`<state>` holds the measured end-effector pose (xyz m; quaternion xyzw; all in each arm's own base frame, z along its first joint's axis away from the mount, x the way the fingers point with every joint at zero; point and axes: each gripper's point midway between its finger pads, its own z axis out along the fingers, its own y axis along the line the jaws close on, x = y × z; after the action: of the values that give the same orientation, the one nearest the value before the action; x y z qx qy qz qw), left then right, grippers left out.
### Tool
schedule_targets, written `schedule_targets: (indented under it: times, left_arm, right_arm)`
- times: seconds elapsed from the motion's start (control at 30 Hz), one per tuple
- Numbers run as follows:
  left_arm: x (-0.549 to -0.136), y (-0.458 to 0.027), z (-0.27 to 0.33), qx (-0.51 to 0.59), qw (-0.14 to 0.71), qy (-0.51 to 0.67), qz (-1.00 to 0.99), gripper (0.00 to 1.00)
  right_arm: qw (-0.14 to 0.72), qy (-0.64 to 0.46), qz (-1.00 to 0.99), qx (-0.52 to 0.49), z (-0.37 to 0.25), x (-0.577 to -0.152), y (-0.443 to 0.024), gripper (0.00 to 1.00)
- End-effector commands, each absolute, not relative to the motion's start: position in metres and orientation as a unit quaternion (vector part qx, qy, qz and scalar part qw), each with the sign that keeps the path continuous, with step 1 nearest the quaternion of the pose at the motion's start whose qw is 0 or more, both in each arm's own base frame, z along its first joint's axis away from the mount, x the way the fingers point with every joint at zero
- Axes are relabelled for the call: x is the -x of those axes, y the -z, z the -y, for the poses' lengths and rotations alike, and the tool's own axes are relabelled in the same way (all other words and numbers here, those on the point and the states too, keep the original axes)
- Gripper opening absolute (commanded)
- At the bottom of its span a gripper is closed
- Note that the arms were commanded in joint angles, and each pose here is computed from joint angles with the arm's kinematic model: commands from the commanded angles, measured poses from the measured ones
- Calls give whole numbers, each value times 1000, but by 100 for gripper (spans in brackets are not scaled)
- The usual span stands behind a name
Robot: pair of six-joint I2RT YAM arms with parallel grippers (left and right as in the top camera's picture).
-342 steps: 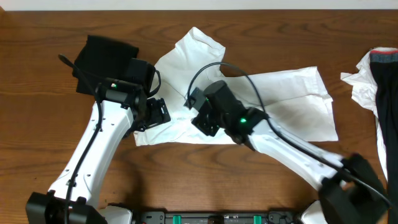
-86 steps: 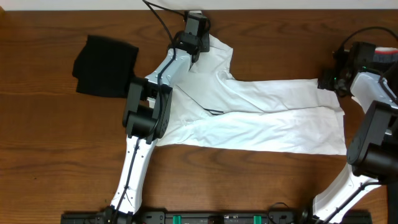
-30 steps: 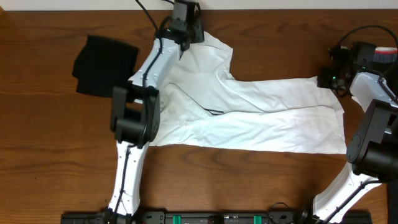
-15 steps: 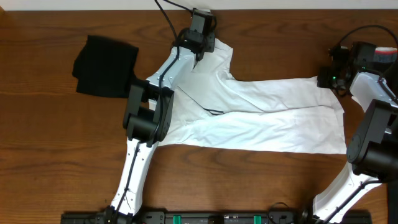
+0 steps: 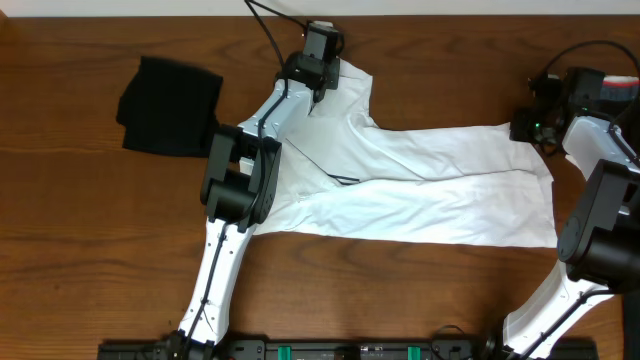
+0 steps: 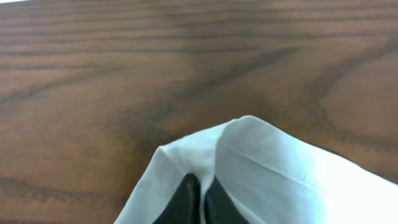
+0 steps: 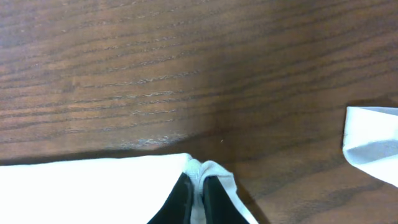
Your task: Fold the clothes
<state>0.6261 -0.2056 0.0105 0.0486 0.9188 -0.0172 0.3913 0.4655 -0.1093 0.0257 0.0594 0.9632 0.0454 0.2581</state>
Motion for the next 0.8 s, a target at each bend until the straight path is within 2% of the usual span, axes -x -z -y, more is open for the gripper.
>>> schedule_targets:
  times: [0.0,0.33,0.77]
  left_arm:
    - [-630,-27,201,-46,403,11,-914,6]
    - [-613,-82,191,-44,393,-4,-919,6]
    - [-587,-78,180,-51,337,-21,-940,6]
  right_arm:
    - [263,-44,-962,-55,110,-466,-31,1]
    - [261,-45,-963,-55,110,-465,-30,1]
    - [255,-41,-965,-47,111,-462,-28,2]
